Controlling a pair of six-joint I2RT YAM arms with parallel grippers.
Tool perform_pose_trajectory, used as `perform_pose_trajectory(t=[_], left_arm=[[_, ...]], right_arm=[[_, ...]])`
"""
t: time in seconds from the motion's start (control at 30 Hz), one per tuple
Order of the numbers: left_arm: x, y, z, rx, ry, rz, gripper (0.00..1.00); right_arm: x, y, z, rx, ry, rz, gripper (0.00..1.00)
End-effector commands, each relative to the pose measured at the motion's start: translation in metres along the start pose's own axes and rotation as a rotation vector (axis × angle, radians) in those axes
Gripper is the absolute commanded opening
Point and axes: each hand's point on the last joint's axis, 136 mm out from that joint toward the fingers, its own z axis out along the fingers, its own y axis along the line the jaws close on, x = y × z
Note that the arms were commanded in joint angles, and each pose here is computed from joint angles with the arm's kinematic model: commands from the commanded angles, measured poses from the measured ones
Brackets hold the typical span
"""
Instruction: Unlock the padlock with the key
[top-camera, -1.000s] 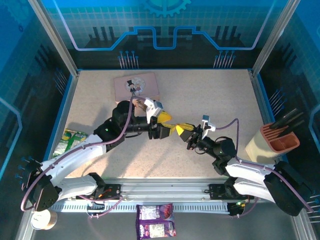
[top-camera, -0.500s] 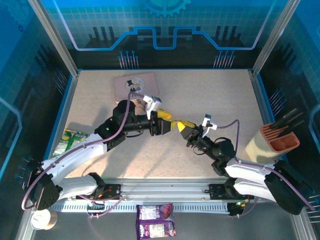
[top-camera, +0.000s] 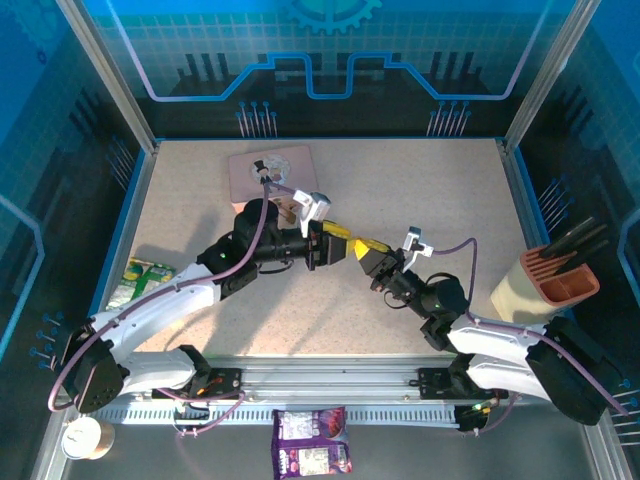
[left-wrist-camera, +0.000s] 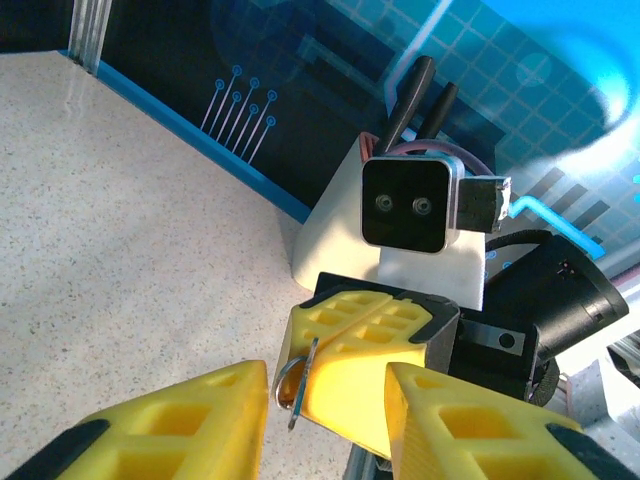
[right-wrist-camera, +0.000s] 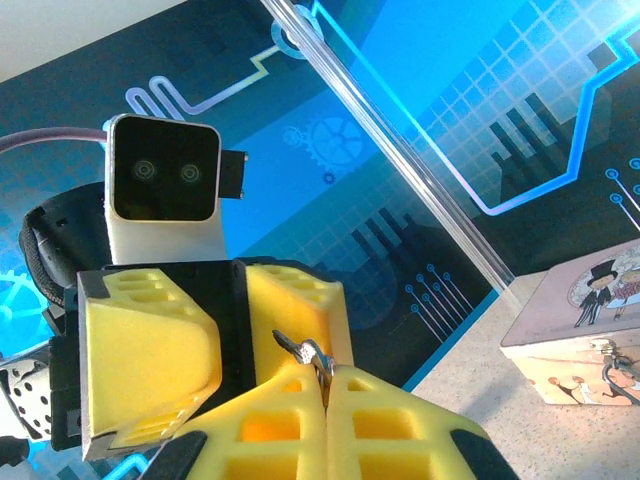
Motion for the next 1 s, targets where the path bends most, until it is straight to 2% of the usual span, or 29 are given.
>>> perform_pose_trajectory(t=[0.0, 0.2, 0.3, 0.5, 0.53, 0.6, 0.63, 0.67, 0.77, 0.97], left_arm=[[-0.019, -0.012, -0.002, 0.021, -0.035, 0.034, 0.32], [-0.019, -0.013, -0.003, 0.023, -0.029, 0.045, 0.15], [-0.018, -0.013, -0.002, 0.026, -0.023, 0.046, 0.13], [-0.018, -0.015, -0.005, 0.016, -0.007, 0.064, 0.01], [-0.017, -0.014, -0.006, 0.006, 0.001, 0.072, 0.0], [-0.016, -0.011, -0.01, -0.029, 0.023, 0.098, 0.0], [-0.016, -0.008, -0.012, -0.061, 0.038, 0.11, 0.0], [-0.016, -0.005, -0.014, -0.086, 0.055, 0.118, 0.0], [-0.013, 0.001, -0.018, -0.149, 0.12, 0.141, 0.0], [-0.005, 0.005, -0.019, -0.182, 0.224, 0.138, 0.0]], right_arm=[[-0.01, 0.01, 0.004, -0.025, -0.049, 0.014, 0.0], [-0.009, 0.01, 0.003, -0.023, -0.051, 0.015, 0.0], [-0.009, 0.011, 0.003, -0.025, -0.05, 0.018, 0.0], [-0.006, 0.01, 0.002, -0.027, -0.037, 0.011, 0.0], [-0.006, 0.01, 0.001, -0.029, -0.036, -0.006, 0.03], [-0.005, 0.007, -0.003, -0.02, -0.029, -0.037, 0.28], [-0.002, 0.0, -0.005, -0.003, -0.006, -0.05, 0.37], [0.0, -0.006, -0.006, 0.01, 0.022, -0.054, 0.42], [0.005, -0.015, -0.009, 0.011, 0.096, -0.067, 0.46], [-0.006, 0.003, -0.008, -0.125, 0.091, -0.076, 0.44]])
